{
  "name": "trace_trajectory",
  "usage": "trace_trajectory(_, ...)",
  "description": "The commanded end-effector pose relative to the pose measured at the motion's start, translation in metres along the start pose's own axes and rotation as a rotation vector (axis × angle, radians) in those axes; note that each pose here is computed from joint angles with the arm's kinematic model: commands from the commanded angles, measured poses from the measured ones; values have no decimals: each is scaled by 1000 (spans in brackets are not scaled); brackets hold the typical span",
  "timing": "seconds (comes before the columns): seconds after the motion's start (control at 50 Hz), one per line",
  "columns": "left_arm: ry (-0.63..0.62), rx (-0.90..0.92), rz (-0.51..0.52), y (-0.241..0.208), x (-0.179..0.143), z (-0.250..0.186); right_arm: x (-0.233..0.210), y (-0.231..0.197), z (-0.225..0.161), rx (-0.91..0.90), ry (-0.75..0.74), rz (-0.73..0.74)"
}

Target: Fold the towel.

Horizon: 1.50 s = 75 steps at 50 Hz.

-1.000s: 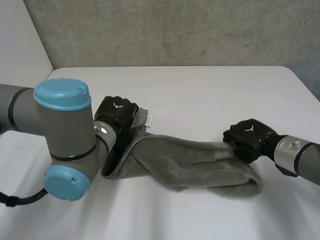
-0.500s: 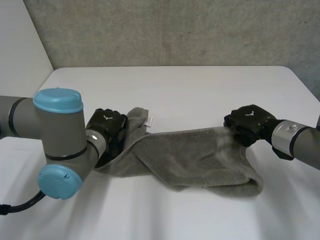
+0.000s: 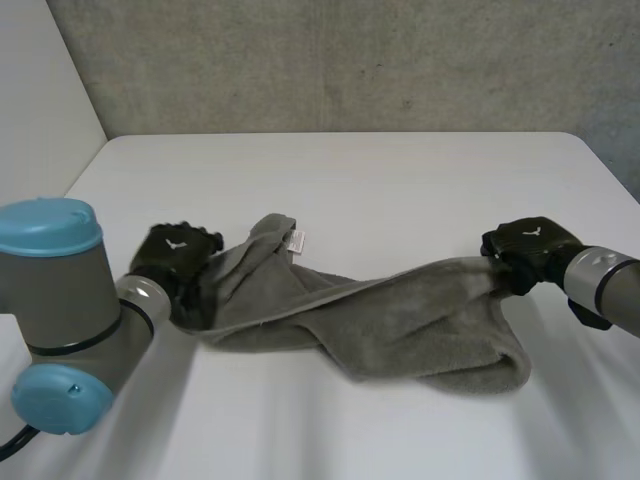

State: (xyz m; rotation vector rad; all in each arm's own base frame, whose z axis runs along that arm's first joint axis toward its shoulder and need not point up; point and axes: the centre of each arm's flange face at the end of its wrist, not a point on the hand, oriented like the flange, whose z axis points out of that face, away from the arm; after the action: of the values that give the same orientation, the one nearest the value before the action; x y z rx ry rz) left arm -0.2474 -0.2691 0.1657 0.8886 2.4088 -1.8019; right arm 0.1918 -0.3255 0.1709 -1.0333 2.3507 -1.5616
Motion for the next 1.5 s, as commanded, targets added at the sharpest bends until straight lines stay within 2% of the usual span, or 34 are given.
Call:
trace_trajectory(0.02, -88, 56, -22, -12, -23, -2, 7, -3, -16, 11, 43, 59)
trace_trajectory(0.12, -72, 111, -25, -24, -25, -23, 4, 8, -15, 26, 54, 169)
trace_trajectory(0.22, 68, 194, -10, -31, -9, -50, 1, 18, -11, 56, 73, 173)
trace_trajectory(0.34, 217, 218, 4, -27, 7, -62, 7, 22, -9, 68, 92, 176)
trace_trajectory(0.4, 244, 213, 4, -25, 10, -63, 9, 23, -9, 67, 98, 180)
trace_trajectory(0.54, 312, 52, -17, 1, 20, -53, 14, 25, -9, 64, 112, 186)
trace_trajectory(0.66, 347, -48, 23, 19, 28, -44, 17, 30, -9, 54, 116, 191)
trace_trajectory(0.74, 334, -67, 34, 25, 29, -38, 16, 30, -9, 52, 113, 190)
trace_trajectory(0.94, 162, -40, 55, 38, 19, -1, 9, 33, -10, 43, 96, 192)
trace_trajectory(1.36, 77, -38, 53, 38, 8, 7, 8, 36, -11, 35, 94, 196)
trace_trajectory(1.44, 22, -19, 53, 31, 0, 7, 10, 27, -16, 55, 98, 186)
trace_trajectory(1.48, -25, 57, 48, 6, -9, 1, 16, -4, -33, 138, 136, 146)
trace_trajectory(1.5, -26, 58, 48, 6, -9, 1, 16, -4, -34, 139, 136, 146)
